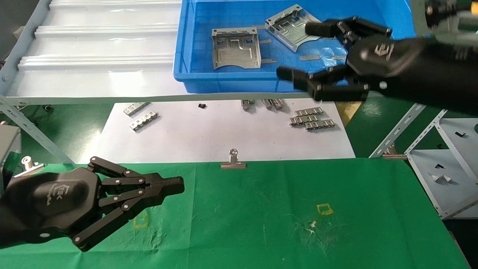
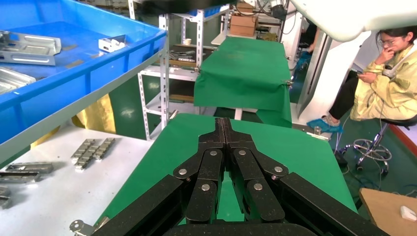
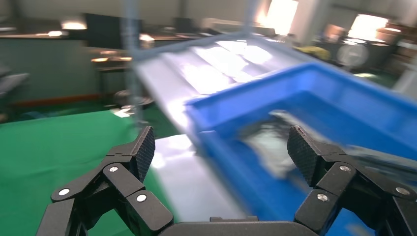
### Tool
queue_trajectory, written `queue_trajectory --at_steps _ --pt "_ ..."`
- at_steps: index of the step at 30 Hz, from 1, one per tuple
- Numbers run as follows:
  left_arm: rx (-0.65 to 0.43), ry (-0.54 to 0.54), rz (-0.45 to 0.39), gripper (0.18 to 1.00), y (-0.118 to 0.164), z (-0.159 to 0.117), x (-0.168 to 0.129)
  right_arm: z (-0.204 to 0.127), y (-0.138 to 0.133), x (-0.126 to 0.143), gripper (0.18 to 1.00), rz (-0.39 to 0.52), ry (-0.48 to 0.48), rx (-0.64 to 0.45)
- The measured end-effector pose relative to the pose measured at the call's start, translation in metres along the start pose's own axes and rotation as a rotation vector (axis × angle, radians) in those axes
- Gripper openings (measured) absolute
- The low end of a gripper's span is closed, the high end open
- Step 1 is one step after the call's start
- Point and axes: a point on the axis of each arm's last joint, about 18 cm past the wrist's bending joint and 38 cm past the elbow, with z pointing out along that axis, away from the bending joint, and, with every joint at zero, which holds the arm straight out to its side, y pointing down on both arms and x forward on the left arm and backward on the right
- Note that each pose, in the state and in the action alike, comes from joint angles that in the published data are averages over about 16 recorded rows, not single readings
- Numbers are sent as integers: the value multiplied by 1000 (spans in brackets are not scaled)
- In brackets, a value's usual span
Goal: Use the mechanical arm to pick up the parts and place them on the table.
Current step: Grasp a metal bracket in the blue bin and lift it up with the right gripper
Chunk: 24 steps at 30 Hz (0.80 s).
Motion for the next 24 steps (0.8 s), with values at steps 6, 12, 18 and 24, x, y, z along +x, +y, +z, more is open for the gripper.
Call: queue_trajectory --at_steps 6,12,18,24 --pt "0 0 0 190 0 0 0 38 -2 54 1000 40 157 -49" --pt "0 0 0 191 0 0 0 80 4 86 1000 73 254 -137" --pt "0 0 0 196 0 0 0 114 9 103 999 84 313 -237" --pt "0 0 0 219 0 0 0 133 15 110 989 100 355 -319"
